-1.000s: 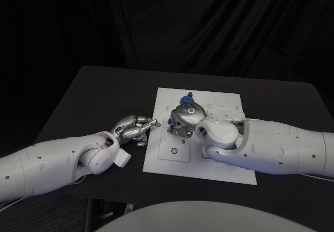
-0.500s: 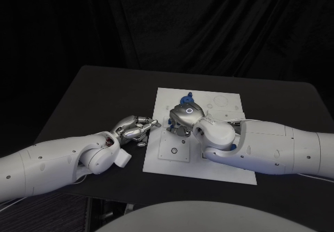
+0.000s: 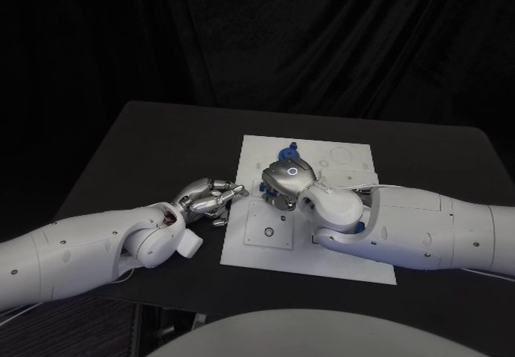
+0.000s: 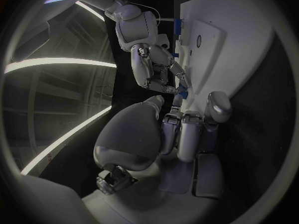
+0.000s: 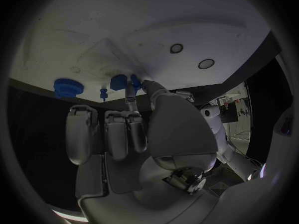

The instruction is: Assemble the parts on the task board

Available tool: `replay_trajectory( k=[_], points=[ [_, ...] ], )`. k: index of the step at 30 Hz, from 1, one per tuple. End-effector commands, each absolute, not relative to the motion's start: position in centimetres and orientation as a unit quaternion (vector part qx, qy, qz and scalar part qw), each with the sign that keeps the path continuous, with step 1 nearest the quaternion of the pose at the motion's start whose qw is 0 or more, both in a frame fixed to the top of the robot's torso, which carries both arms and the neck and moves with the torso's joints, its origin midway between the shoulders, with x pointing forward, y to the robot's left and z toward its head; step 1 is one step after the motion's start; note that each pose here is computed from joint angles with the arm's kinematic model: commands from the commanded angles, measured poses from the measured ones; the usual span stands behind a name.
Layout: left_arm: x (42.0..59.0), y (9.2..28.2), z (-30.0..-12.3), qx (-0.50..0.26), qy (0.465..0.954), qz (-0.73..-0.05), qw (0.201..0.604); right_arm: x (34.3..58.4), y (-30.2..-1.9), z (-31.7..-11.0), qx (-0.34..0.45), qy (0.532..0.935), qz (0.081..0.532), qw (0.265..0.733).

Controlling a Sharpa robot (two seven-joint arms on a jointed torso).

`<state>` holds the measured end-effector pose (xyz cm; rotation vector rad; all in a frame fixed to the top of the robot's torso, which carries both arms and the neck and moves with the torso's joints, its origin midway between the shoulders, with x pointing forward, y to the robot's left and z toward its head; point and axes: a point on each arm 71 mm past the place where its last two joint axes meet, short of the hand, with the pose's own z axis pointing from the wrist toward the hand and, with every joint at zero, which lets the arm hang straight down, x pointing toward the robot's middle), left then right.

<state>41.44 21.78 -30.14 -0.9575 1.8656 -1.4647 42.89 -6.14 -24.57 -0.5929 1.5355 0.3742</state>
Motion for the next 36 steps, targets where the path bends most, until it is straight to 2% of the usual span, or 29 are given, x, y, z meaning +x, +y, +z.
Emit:
replay_trajectory(
  k=[1,17,32,36],
  points=[
    [41.3,21.5,-30.2,-0.355,0.698,-0.556,0.279,42.9,-6.6,-25.0,-0.261,0.684,0.152,0.664],
    [41.2,21.5,-30.2,-0.355,0.698,-0.557,0.276,42.6,-7.6,-24.2,-0.197,0.669,0.234,0.678],
    [41.0,21.3,-30.1,-0.344,0.690,-0.581,0.260,39.8,-11.1,-21.1,-0.057,0.618,0.417,0.664],
    [40.9,21.2,-30.0,-0.339,0.685,-0.592,0.253,39.2,-11.9,-20.3,-0.033,0.607,0.450,0.654]
  ],
)
